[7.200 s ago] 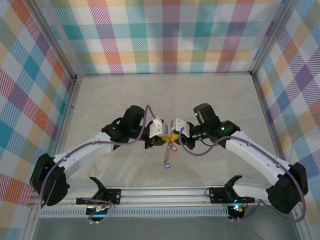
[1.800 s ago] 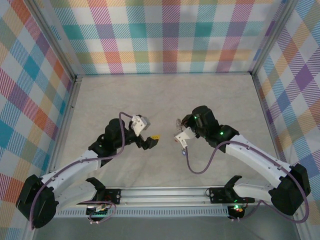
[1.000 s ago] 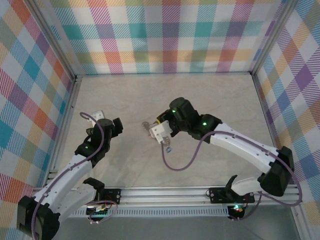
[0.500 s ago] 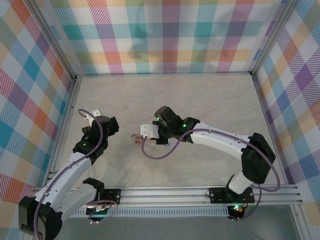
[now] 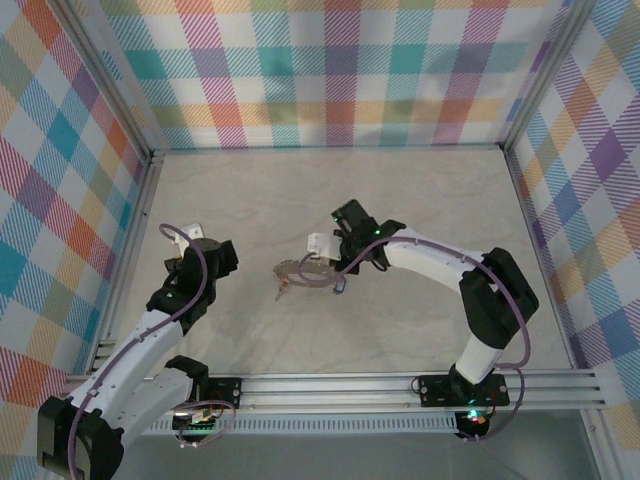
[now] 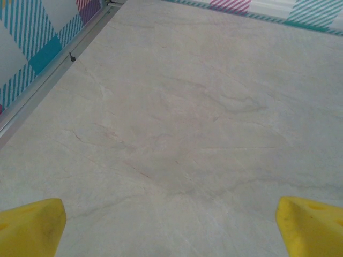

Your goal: Put the keys on the keyring

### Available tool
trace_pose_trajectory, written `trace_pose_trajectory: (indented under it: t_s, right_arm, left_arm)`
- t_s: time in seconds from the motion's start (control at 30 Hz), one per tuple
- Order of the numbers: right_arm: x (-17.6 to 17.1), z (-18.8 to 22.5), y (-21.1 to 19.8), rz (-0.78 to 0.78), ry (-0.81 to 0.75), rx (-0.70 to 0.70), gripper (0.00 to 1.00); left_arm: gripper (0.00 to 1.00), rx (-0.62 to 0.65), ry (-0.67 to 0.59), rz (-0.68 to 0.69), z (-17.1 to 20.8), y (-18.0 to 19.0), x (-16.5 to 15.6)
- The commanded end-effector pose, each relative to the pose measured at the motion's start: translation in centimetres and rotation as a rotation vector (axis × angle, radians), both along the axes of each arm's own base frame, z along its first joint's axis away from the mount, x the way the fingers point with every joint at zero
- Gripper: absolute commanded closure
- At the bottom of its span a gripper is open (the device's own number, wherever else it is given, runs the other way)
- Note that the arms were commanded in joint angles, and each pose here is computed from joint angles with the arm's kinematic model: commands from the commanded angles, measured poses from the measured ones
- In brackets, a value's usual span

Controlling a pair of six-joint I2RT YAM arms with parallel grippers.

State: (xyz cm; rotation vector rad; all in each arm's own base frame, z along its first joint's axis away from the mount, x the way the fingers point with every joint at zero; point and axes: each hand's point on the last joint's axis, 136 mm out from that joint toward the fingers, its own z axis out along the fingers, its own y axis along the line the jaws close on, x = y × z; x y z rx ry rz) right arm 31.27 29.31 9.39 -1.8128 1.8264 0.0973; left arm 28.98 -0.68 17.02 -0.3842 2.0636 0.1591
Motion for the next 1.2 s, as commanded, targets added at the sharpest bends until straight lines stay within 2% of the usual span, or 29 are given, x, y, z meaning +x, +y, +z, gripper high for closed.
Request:
trace_pose_trajectory:
  t_s: [0.0, 0.3, 0.47, 0.57, 0.63, 0.73, 0.9, 1.0, 1.17]
  right_arm:
    - [0.7, -1.1, -1.2, -0.003, 0.032, -0.019, 1.0]
    - [3.9, -5.0, -4.3, -0.07, 0.068, -0.084, 1.0]
    - [4.2, -7.7, -7.2, -0.083, 0.072, -0.227, 1.0]
    - [3.7, -8.2, -8.7, -0.113, 0.101, -0.255, 1.0]
    - [3.6, -8.1, -9.5, -0.151, 0.117, -0.247, 0.98]
    - [3.3, -8.2, -10.8, -0.189, 0.125, -0.266, 0.97]
    - [2.4, -8.3, -12.5, -0.229, 0.126, -0.309, 0.82]
    - [2.0, -8.1, -13.1, -0.264, 0.113, -0.294, 0.64]
    - [1.1, -6.0, -13.9, -0.384, 0.179, -0.197, 0.62]
  left_arm:
    - [0.0, 0.008, -0.026, -0.011, 0.2, 0.2, 0.0]
    - [0.0, 0.025, -0.029, -0.042, 0.2, 0.1, -0.2]
    - [0.0, 0.026, -0.03, -0.055, 0.3, -0.1, -0.2]
    - [0.0, 0.029, -0.029, -0.068, 0.2, -0.2, -0.2]
    - [0.0, 0.043, -0.017, -0.129, 0.1, -1.1, 0.1]
    - [0.0, 0.059, -0.005, -0.296, -0.2, -3.5, 0.7]
    - [0.0, 0.076, -0.001, -0.294, -0.6, -3.5, 1.2]
    - [0.0, 0.099, 0.0, -0.285, -0.9, -3.3, 1.4]
    - [0.0, 0.143, -0.018, -0.249, -0.9, -2.4, 1.5]
